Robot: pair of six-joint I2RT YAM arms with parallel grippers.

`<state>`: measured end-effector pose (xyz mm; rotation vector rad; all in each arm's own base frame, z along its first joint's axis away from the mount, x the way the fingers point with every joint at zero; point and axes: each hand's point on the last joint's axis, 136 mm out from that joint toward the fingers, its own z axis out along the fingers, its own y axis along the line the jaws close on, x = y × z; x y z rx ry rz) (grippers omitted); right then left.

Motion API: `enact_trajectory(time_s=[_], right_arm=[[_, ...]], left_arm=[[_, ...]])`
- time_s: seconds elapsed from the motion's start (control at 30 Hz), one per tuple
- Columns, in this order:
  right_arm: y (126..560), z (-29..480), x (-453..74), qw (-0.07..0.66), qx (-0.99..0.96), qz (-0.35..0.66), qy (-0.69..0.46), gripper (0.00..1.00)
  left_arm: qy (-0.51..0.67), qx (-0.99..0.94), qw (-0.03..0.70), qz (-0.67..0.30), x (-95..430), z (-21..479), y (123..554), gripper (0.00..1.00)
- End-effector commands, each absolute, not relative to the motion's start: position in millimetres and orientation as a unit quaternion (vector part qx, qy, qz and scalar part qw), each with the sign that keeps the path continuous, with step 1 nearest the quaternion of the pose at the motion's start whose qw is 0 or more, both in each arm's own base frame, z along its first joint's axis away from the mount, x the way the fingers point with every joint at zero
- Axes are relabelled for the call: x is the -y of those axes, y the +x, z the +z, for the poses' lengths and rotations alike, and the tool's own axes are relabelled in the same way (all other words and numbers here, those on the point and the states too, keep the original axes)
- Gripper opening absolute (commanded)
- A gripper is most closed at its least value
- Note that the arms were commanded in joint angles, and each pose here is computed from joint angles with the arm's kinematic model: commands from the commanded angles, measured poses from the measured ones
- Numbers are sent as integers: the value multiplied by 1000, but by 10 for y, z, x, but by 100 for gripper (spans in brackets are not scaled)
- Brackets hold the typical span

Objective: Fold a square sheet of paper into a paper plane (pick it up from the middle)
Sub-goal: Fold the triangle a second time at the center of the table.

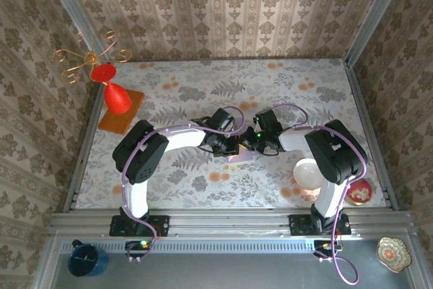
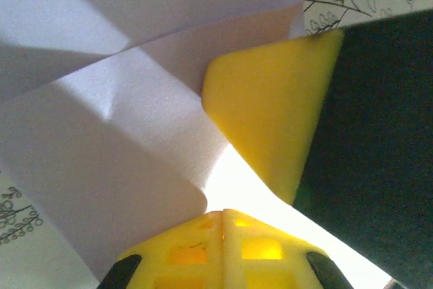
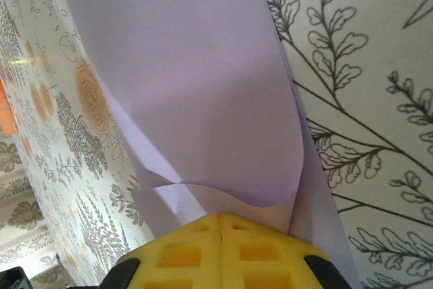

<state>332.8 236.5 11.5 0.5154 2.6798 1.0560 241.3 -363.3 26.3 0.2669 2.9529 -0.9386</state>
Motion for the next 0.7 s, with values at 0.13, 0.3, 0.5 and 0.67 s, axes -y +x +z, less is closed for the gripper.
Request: enact_trajectory(time_s=[0.13,0.3,0.5,0.67], right_arm=[[2839,-459,-2000,25,-942,253,220,0],[2843,-467,-1978,25,-943,248,221,0],[2857,-468,-1960,26,-943,246,222,0],[2852,-455,-1951,28,-943,246,221,0]], left_arm=[[77,-960,-31,-268,3411,-1,2189,0],[68,-962,-48,-261,3300,-42,2042,0],[57,-965,-66,-246,3101,-19,1804,0],[53,-969,-71,-231,2922,50,1668,0]])
